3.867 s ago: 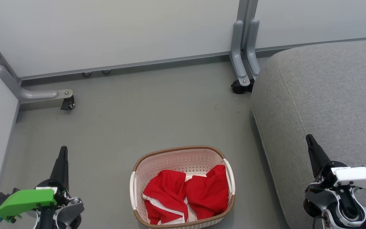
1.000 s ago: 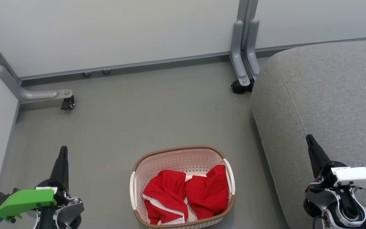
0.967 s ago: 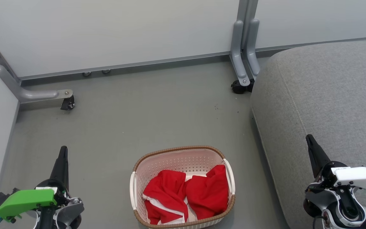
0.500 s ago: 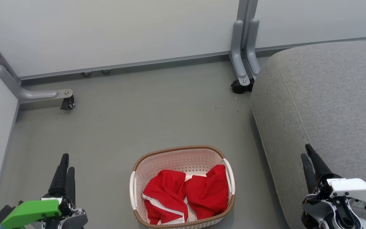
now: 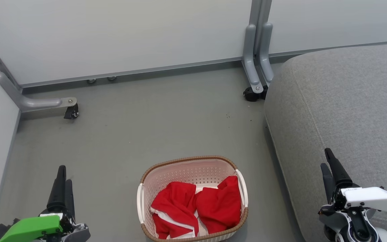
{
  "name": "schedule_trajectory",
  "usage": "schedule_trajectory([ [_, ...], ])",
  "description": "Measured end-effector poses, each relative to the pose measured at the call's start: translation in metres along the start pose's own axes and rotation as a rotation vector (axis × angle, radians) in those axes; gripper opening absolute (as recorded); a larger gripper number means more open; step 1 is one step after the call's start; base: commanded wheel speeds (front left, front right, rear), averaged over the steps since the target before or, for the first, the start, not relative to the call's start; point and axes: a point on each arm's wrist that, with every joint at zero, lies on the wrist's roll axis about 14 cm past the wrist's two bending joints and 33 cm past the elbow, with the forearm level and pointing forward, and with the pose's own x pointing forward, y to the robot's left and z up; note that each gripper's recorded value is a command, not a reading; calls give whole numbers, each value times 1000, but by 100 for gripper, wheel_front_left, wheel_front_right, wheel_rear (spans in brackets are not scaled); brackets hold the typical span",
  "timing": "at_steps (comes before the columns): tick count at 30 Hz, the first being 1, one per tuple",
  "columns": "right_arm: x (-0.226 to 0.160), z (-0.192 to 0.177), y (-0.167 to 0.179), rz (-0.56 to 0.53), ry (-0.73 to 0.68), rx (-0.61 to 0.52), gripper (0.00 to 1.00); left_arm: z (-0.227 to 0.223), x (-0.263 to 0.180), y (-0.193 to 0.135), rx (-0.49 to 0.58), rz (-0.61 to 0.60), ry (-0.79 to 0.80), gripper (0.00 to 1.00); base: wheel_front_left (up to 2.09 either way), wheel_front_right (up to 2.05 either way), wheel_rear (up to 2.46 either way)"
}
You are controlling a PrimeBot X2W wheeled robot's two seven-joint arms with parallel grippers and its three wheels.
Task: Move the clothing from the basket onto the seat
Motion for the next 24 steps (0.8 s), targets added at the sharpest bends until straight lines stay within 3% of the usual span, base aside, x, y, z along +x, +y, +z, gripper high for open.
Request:
schedule_trajectory([
  [14, 3, 3, 23, 67, -27, -332, 100, 26, -2, -3, 117, -3, -103, 100, 0, 0, 0],
  [24, 6, -15, 55, 191, 4, -708, 100, 44, -3, -29, 310, -71, -175, 100, 0, 0, 0],
])
